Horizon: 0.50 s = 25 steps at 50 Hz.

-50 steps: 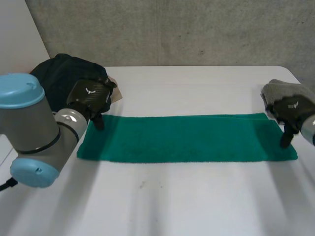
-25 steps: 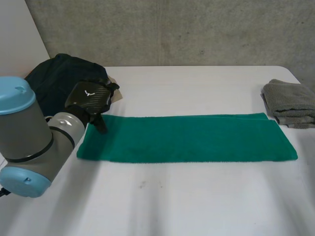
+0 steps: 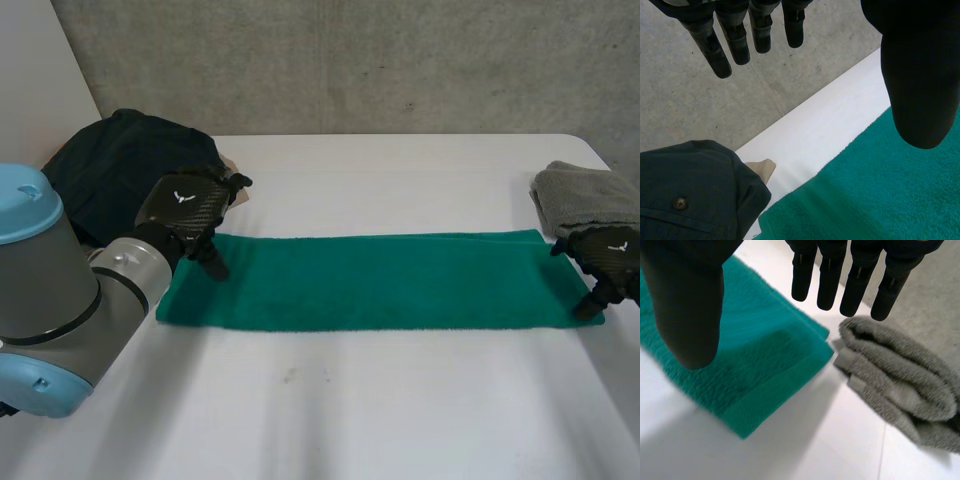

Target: Fold the laundry.

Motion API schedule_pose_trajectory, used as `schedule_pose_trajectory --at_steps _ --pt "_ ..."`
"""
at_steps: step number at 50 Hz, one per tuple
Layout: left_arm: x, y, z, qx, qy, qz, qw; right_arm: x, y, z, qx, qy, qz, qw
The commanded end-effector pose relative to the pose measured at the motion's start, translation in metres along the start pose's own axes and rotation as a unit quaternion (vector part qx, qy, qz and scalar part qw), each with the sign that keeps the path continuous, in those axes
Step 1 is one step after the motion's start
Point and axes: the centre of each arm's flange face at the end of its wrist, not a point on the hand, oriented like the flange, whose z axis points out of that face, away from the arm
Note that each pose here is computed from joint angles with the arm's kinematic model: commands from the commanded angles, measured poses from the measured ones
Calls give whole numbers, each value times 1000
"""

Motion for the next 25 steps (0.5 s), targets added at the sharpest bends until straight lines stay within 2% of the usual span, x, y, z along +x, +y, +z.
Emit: schedule_pose_trajectory --at_steps 1,7,13,17,21,25 --pt "1 0 0 -1 1 0 1000 -4 17 7 -21 -8 -23 999" --pt "1 2 0 -3 0 0 1000 -3 21 12 -23 -11 -26 999" --pt "1 2 0 -3 0 -1 1000 7 20 11 -33 16 -40 999" --pt "0 2 0 -3 0 -1 1000 43 28 7 -49 74 -49 995" --pt "-1 1 0 -2 -2 -1 1000 93 22 -5 -65 153 -103 981" --pt "-3 -4 -3 5 -5 0 1000 106 13 -9 -75 184 -145 969"
